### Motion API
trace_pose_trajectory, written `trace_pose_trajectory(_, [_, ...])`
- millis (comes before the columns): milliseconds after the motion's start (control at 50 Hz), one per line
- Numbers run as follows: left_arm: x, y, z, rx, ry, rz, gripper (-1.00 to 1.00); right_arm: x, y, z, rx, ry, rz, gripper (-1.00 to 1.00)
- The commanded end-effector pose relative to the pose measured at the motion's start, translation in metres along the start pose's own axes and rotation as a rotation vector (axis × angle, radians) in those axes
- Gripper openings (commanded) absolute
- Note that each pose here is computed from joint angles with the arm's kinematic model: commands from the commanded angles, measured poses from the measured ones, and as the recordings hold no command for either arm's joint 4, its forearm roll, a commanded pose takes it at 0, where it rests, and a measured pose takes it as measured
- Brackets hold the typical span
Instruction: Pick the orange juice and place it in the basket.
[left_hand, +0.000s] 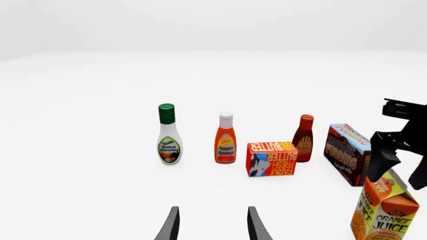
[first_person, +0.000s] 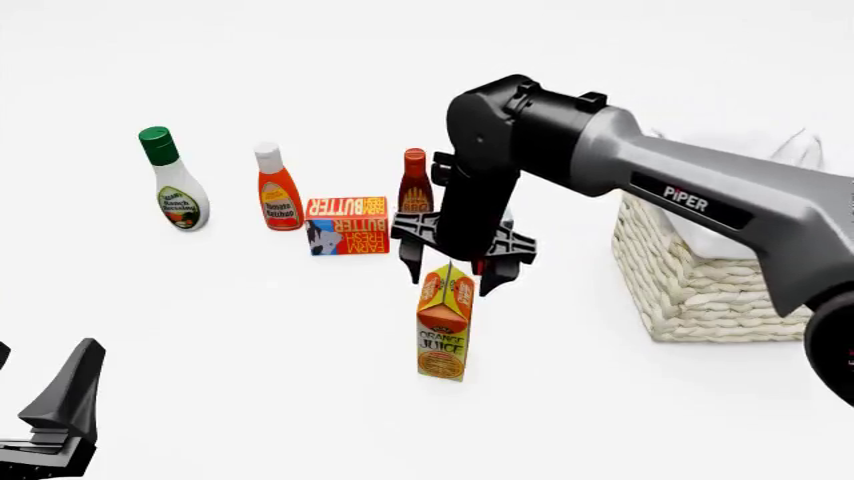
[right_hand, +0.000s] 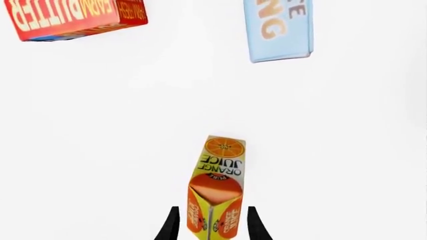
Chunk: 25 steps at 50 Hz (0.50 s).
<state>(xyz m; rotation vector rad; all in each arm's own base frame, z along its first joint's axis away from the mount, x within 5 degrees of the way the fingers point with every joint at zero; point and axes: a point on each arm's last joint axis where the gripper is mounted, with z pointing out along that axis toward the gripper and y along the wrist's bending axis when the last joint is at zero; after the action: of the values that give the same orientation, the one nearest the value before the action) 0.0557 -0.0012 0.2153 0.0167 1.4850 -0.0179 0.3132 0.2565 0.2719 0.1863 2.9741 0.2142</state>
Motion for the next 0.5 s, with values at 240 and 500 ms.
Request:
trace_pose_trajectory(240, [0.0006, 0.0003, 0.0001, -0.006, -0.001, 0.001, 1.0, -0.001, 0.0035, 0.0107, 0.014, 0.014, 0.003, 1.0])
trace_pose_trajectory(500, [0.0006, 0.0003, 0.0001, -0.006, -0.001, 0.0, 1.0, -0.0012, 0.0063, 0.0143, 0.017, 0.018, 0.0, 1.0])
